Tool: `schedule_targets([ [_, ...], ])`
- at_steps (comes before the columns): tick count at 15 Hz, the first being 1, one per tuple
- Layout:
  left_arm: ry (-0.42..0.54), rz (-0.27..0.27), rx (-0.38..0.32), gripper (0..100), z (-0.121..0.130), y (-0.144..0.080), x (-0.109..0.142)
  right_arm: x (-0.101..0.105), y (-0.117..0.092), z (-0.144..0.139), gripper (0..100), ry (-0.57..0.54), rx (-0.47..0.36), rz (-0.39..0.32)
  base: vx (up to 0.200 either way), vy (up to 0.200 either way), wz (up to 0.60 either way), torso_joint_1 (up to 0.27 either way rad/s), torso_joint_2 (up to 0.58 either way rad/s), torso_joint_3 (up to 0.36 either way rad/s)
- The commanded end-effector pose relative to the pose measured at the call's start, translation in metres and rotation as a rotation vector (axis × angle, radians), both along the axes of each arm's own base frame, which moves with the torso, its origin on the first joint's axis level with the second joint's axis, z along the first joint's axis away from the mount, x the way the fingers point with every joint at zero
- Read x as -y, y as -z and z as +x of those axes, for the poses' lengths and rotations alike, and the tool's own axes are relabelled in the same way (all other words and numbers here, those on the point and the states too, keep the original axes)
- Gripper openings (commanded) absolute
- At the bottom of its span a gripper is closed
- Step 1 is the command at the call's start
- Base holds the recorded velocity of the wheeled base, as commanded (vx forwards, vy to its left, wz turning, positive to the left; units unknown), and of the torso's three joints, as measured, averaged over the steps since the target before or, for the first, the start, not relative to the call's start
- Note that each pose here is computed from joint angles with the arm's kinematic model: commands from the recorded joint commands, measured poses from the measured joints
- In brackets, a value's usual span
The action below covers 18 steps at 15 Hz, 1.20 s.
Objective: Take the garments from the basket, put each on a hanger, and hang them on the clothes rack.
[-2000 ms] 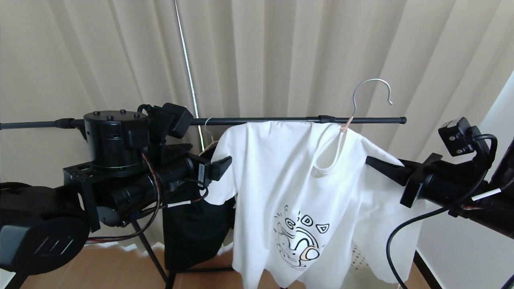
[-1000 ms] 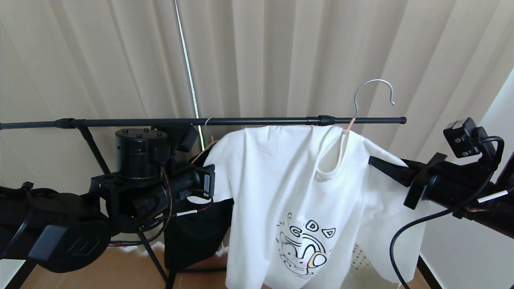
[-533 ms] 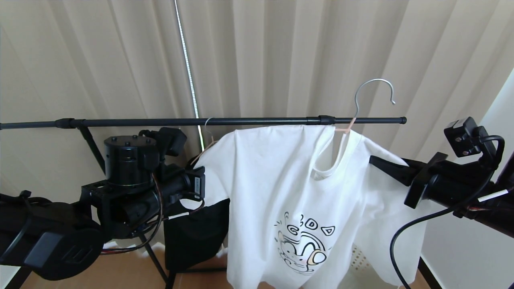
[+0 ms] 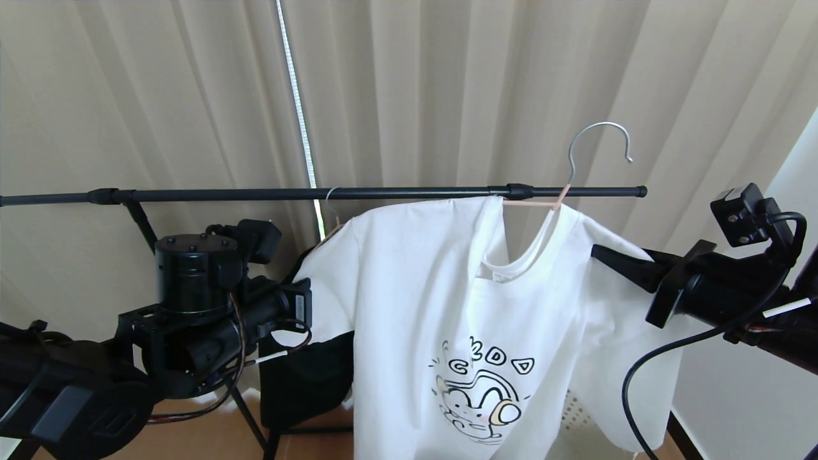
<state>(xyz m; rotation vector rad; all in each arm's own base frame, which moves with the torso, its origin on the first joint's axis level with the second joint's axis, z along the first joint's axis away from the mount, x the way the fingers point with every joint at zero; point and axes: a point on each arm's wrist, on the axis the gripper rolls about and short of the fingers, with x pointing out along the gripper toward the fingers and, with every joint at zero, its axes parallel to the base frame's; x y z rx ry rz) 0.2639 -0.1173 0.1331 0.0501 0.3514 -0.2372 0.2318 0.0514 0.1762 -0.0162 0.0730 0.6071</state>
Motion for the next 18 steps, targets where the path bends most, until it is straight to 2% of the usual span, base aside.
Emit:
schedule_targets([
  [1,-0.006,-0.005,-0.016,0,-0.001,0.003,-0.001,0.0,0.0,0.001,0,0.002,0.001,0.0,0.0,0.0,0.0,0.0,0.0,0.0],
  [13,-0.027,0.014,-0.062,0,-0.007,0.016,-0.01,0.003,-0.003,0.001,0,0.015,0.01,0.009,0.0,0.0,0.0,0.0,0.0,0.0],
  [18,-0.025,0.0,-0.03,0,-0.006,0.014,-0.01,0.003,-0.003,0.001,0,0.015,0.006,0.008,0.0,0.0,0.0,0.0,0.0,0.0],
])
